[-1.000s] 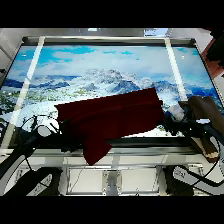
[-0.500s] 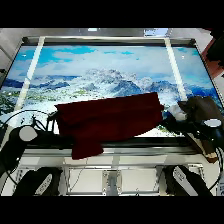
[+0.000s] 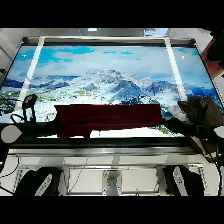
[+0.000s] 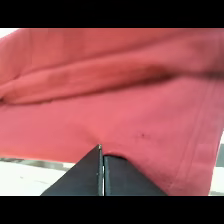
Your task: Fold the shirts.
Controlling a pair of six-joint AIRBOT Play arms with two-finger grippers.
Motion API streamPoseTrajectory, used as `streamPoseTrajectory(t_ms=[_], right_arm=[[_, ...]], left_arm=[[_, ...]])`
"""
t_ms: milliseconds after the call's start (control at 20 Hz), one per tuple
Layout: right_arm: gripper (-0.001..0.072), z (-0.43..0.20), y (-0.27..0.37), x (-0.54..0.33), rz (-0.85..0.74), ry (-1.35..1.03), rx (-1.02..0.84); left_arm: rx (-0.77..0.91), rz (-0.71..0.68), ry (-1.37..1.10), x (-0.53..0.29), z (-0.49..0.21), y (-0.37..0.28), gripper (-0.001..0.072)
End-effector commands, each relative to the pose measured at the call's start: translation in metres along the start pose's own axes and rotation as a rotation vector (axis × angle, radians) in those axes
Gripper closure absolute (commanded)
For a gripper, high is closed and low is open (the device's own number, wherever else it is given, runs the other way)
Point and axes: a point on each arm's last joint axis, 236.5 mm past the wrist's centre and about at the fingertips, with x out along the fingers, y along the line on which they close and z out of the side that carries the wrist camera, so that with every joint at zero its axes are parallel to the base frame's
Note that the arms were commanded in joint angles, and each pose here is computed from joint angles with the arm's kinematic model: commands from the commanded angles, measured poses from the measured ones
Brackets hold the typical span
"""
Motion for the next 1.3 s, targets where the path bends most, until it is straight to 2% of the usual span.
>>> streamPoseTrajectory(t_ms=[0, 150, 350, 700, 950, 1250], right_arm=[[0.0687, 0.043, 0.017, -0.013, -0.044, -0.149, -0.124], [0.0687, 0.082, 0.032, -0.008, -0.080, -0.217, -0.198], [0.0687, 0.074, 0.012, 0.061, -0.121, 0.009, -0.195], [0.0687, 0.088, -0.037, 0.148, -0.193, 0.098, -0.111], [0.0687, 0.102, -0.050, 0.168, -0.211, 0.091, -0.099], [0.0685, 0.081, -0.059, 0.176, -0.215, 0.177, -0.080]], left_arm=[[0.029, 0.067, -0.027, 0.006, 0.033, 0.009, 0.0690], [0.086, 0.081, -0.008, 0.030, 0.070, 0.004, 0.0689], [0.104, 0.128, 0.023, 0.071, 0.115, 0.007, 0.0689], [0.110, 0.167, 0.214, 0.148, 0.096, 0.025, 0.0689], [0.110, 0.189, 0.257, 0.180, 0.088, 0.035, 0.0689], [0.101, 0.187, 0.260, 0.190, 0.089, 0.036, 0.0687]])
